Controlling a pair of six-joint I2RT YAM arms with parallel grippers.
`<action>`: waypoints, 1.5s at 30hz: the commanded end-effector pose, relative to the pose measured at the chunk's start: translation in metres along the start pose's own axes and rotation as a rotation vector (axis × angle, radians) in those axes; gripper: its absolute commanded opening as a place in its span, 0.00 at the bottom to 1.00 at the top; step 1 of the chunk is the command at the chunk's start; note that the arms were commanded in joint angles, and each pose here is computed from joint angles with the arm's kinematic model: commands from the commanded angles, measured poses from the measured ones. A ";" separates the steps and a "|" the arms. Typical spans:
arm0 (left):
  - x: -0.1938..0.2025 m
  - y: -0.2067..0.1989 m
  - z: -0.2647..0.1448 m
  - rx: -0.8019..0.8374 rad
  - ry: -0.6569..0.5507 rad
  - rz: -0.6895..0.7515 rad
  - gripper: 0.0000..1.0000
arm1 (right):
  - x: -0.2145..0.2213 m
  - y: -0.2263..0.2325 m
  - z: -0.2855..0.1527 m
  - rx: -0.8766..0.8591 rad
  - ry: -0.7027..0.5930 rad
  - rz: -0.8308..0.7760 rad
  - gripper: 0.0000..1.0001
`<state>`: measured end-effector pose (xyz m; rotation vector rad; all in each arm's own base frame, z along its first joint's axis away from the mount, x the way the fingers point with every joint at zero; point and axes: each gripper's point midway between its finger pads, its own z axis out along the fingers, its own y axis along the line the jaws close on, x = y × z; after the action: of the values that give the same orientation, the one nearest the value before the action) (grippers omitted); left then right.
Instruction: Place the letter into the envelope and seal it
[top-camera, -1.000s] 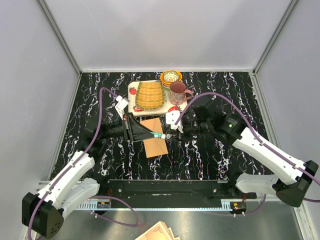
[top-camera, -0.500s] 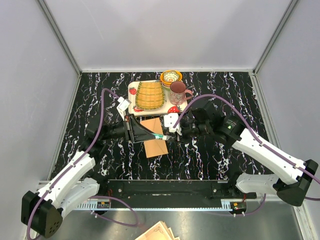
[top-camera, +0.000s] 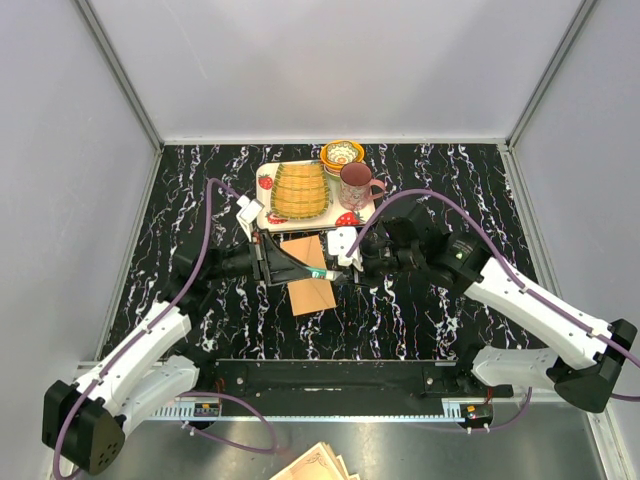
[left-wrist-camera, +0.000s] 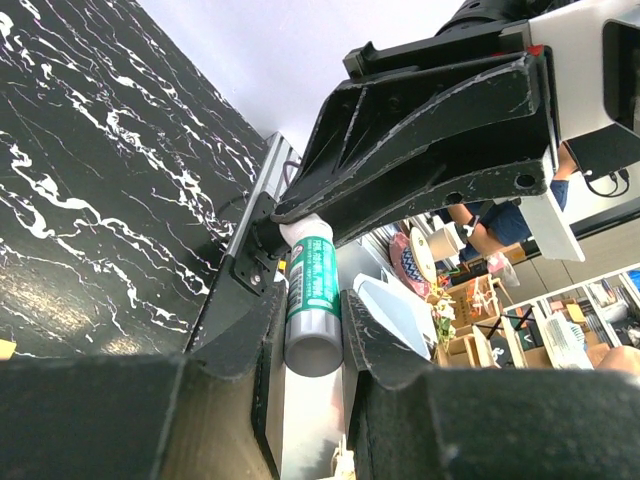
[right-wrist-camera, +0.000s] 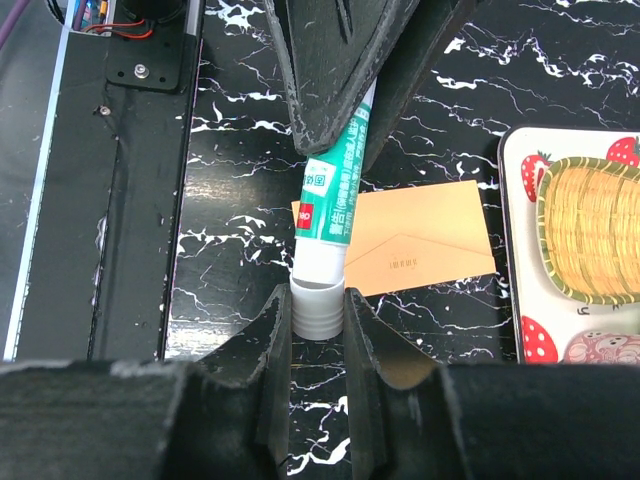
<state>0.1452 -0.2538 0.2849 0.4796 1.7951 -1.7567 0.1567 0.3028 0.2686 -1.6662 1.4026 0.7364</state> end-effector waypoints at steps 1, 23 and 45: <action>-0.002 0.006 0.001 -0.026 -0.016 0.010 0.00 | -0.019 -0.003 -0.008 0.031 -0.065 -0.062 0.18; -0.010 0.004 0.009 -0.059 -0.031 0.020 0.00 | -0.011 -0.005 0.009 0.023 -0.013 -0.014 0.13; -0.014 -0.001 0.000 -0.044 -0.085 0.024 0.00 | -0.016 -0.005 -0.006 0.115 -0.076 0.079 0.13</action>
<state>0.1541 -0.2525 0.2833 0.3974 1.8260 -1.6636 0.1635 0.3008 0.2636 -1.5282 1.5291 0.7021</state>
